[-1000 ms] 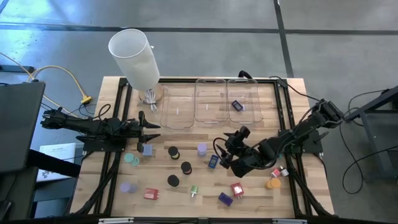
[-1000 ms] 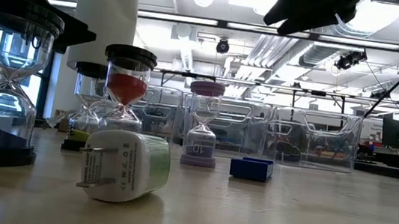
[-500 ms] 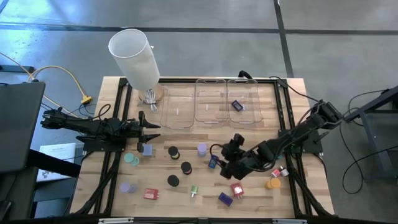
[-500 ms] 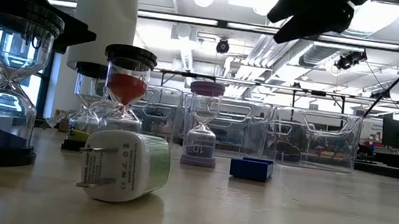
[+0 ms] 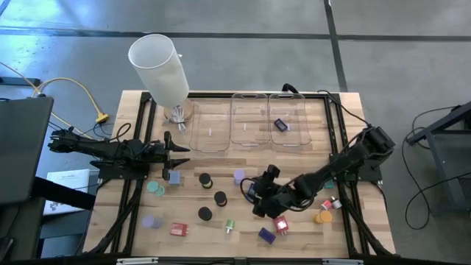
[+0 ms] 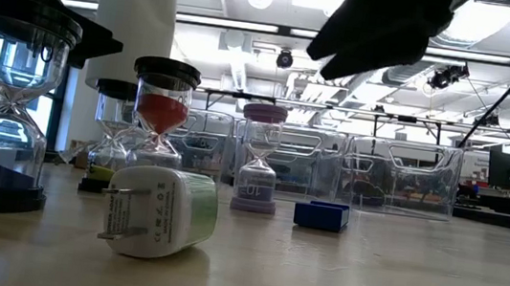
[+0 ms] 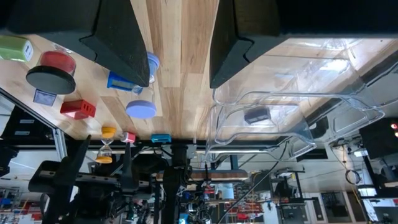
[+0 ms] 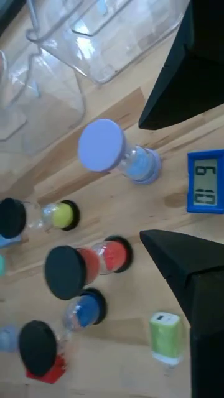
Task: Pick & Place Office items
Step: Put the top violet hourglass into the middle transparent bin
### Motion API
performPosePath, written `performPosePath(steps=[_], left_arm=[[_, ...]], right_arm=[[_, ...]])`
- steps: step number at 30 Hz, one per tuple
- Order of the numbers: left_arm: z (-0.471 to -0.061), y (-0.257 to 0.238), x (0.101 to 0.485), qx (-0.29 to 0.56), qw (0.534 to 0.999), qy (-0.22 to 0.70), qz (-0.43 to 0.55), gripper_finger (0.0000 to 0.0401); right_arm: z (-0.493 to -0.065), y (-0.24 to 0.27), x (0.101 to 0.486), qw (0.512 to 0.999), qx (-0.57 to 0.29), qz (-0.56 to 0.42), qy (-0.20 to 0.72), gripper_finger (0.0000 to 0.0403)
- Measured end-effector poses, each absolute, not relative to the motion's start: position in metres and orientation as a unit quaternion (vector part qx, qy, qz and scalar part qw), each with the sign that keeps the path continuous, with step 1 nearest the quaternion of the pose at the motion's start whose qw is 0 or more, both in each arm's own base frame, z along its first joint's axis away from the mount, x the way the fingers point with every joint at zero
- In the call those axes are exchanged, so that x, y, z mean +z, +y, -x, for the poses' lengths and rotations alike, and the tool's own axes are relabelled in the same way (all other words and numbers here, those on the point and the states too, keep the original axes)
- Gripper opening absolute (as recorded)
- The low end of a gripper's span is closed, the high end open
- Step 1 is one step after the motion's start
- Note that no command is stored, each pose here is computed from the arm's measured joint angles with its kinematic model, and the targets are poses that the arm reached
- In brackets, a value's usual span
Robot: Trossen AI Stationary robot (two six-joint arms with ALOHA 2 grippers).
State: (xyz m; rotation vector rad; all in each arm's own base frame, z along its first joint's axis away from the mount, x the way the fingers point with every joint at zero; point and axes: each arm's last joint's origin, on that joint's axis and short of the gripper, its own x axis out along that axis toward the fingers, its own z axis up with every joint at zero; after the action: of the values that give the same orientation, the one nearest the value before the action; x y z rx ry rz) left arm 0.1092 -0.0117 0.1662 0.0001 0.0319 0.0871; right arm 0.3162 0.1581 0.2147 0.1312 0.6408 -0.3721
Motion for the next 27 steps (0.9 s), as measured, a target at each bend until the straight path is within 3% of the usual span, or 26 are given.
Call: performPosePath(steps=[27], left_arm=[[-0.1092,-0.0117,0.1662,0.044,0.999,0.016,0.0,0.0163]], right_arm=[[-0.3196,0.1613,0.2185,0.932,-0.12,-0.107,0.326,0.0267]])
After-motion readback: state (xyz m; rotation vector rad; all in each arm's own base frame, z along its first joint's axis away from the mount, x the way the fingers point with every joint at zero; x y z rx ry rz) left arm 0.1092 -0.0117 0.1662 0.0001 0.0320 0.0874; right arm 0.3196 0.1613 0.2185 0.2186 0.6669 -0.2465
